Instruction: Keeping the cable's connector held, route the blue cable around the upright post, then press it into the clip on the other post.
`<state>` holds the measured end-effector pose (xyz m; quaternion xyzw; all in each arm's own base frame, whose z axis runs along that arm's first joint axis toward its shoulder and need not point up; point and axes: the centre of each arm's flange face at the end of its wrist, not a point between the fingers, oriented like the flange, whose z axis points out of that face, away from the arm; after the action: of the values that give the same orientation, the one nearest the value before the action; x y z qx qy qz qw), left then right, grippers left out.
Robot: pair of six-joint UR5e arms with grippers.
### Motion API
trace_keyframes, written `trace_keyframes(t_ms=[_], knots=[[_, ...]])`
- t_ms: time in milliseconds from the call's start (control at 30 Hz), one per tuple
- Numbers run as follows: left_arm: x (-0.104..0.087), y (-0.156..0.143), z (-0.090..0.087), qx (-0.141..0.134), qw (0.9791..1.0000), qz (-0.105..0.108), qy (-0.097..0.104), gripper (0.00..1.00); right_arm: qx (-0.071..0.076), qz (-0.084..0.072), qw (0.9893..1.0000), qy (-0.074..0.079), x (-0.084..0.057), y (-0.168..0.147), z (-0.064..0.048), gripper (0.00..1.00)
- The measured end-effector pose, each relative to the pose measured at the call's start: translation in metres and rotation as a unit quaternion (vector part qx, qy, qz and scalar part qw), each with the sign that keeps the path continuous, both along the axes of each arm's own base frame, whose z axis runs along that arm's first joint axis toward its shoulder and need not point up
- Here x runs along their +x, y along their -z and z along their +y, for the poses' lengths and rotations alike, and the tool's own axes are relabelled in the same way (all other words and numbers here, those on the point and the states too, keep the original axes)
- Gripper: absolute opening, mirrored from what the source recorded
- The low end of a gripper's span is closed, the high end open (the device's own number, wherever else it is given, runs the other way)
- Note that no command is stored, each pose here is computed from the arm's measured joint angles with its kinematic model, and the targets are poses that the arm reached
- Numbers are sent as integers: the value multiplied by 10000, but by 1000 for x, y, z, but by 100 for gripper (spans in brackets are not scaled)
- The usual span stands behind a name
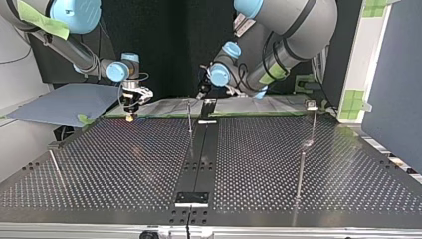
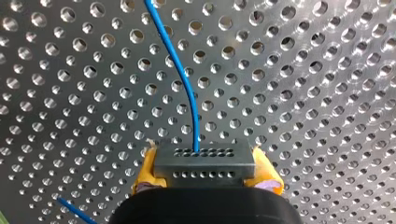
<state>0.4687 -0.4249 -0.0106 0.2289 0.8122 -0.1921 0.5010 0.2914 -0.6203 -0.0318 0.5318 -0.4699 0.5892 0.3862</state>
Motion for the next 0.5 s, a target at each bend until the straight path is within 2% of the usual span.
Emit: trace_keyframes(t_ms=[133,300,500], knots=[[1,0,-1,-93,9998,-89,-120,100,2,1,10000,-14,2,0,1,0],[5,-2,-4,-306,9987,-219,-355,100,2,1,10000,-17,2,0,1,0],[7,-5,-11,-558,9968,-384,-429,100,-5,5,10000,-21,3,0,1,0]])
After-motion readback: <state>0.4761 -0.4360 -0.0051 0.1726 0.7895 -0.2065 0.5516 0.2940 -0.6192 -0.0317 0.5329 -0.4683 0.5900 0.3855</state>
